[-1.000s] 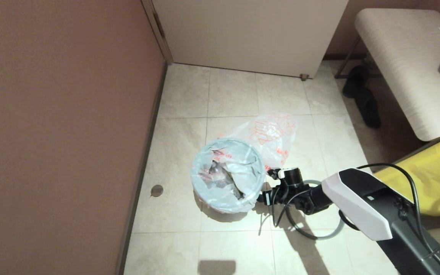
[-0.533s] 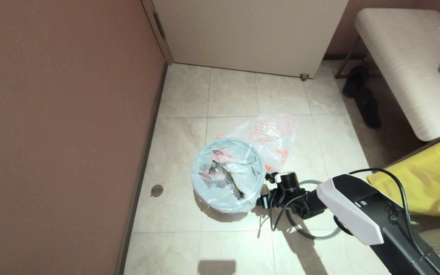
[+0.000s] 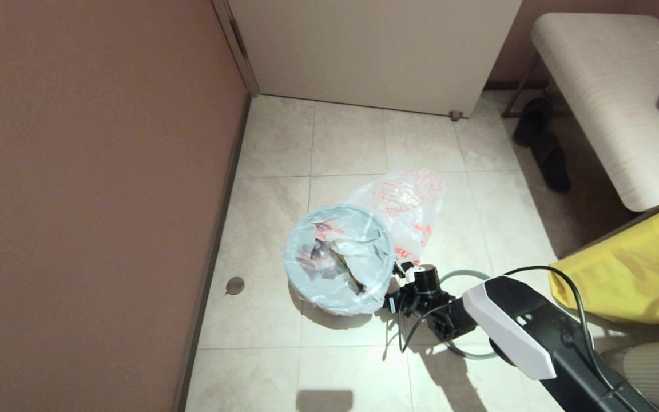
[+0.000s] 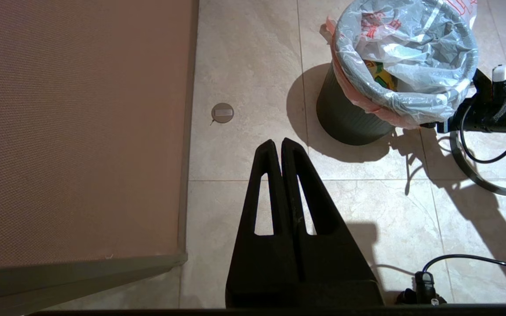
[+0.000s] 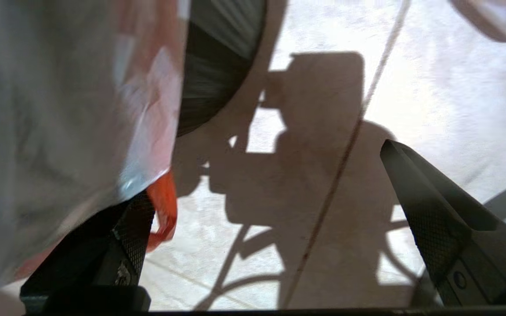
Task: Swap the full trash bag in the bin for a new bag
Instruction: Place the trash bag on the floor
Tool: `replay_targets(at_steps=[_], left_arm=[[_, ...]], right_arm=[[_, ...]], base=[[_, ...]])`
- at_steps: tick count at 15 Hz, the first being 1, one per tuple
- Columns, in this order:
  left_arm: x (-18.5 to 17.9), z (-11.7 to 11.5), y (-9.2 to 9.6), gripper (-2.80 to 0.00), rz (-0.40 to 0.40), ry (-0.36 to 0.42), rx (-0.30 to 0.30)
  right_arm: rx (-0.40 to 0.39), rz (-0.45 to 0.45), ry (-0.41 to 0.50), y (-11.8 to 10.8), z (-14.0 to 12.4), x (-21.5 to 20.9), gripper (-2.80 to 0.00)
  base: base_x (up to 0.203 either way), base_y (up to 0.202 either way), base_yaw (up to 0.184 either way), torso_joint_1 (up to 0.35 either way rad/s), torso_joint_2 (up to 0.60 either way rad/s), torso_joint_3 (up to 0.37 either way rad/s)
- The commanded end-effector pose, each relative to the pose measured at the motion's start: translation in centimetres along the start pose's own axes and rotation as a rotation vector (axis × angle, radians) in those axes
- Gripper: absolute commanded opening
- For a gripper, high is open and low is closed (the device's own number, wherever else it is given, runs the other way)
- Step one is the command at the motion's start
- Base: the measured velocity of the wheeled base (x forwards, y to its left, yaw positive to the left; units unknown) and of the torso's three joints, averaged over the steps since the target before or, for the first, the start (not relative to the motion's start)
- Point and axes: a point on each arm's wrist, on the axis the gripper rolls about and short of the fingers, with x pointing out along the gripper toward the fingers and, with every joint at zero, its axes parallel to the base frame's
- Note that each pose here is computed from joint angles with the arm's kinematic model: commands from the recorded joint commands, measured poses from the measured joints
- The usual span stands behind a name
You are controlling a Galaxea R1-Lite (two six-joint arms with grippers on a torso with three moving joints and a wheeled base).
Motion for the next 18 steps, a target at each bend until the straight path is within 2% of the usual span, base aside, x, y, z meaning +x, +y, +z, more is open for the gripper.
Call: replay_targets(at_steps=[1, 3, 6, 8, 9, 15, 18], left_arm=[[0.0, 0.0, 0.0, -2.8, 0.001, 0.001, -0.001], [0.0, 0.0, 0.0, -2.8, 0.001, 0.001, -0.001], [0.0, 0.0, 0.0, -2.8, 0.001, 0.001, -0.001], [0.0, 0.0, 0.0, -2.8, 0.002, 0.001, -0.001], [0.0, 0.0, 0.0, -2.8, 0.002, 0.001, -0.001], [0.0, 0.0, 0.0, -2.8, 0.002, 0.001, -0.001], [0.0, 0.0, 0.0, -2.8, 0.002, 0.001, -0.001]], right_arm=[[-0.036, -0.065, -0.008, -0.3, -0.2, 0.2, 0.0], [-0.084, -0.143, -0.004, -0.7, 0.2, 0.1, 0.0], [-0.092, -0.274, -0.006, -1.7, 1.5, -0.4, 0.0], [-0.108, -0.303, -0.001, -2.0, 1.4, -0.4, 0.0], [-0.112, -0.304, -0.002, -2.0, 1.5, -0.4, -2.8], [-0.113, -0.314, -0.011, -2.1, 2.2, -0.7, -2.8], [-0.096, -0.385, -0.04, -3.1, 3.8, -1.3, -2.8]], base=[[0.0, 0.0, 0.0, 0.0, 0.0, 0.0], [0.0, 0.0, 0.0, 0.0, 0.0, 0.0], [0.0, 0.0, 0.0, 0.0, 0.0, 0.0], [0.0, 0.0, 0.0, 0.0, 0.0, 0.0], [0.0, 0.0, 0.0, 0.0, 0.0, 0.0], [0.0, 0.0, 0.0, 0.0, 0.0, 0.0], [0.0, 0.0, 0.0, 0.0, 0.0, 0.0]])
